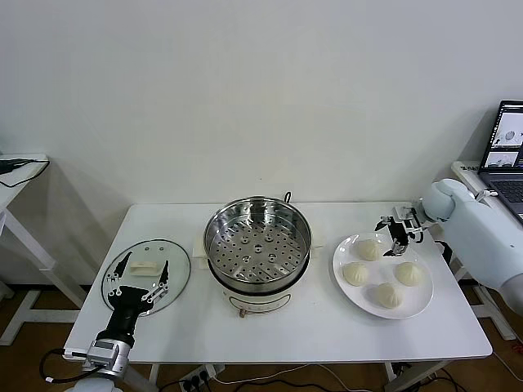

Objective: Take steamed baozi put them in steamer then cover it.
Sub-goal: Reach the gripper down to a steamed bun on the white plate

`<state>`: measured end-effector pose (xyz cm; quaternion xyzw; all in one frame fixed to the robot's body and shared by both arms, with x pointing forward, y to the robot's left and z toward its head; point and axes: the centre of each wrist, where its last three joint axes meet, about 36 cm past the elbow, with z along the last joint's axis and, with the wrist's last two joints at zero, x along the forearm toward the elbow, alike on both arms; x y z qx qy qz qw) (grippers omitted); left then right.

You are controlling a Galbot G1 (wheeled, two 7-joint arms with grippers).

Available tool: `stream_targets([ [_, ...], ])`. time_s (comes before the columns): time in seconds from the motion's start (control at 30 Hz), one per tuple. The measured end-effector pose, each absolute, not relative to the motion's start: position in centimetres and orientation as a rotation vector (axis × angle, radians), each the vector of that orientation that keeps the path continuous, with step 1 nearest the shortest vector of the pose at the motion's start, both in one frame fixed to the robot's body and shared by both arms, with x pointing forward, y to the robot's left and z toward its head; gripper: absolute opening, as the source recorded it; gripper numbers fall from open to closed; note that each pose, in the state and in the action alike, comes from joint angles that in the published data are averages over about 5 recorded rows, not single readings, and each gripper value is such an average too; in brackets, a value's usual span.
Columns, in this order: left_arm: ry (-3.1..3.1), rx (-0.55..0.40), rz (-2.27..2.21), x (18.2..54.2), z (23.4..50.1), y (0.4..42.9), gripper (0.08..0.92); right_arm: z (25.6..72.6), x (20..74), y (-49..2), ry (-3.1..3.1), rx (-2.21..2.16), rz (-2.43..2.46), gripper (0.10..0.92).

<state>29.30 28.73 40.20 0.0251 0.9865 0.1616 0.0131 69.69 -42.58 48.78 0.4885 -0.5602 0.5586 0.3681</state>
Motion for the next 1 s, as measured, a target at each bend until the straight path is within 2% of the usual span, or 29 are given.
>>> stream_targets([
  [0.6, 3.076, 0.071, 0.515, 29.2, 39.8, 29.0, 0.823, 46.8, 71.1, -40.3, -1.378, 1.251, 1.440, 0.818],
  [0.83, 3.079, 0.068, 0.523, 29.1, 39.5, 29.3, 0.823, 46.5, 71.2, -40.1, -1.361, 1.248, 1.451, 0.694],
  [1.0, 3.078, 0.064, 0.526, 29.0, 39.5, 29.4, 0.823, 46.3, 71.1, -40.2, -1.353, 1.249, 1.457, 0.655],
])
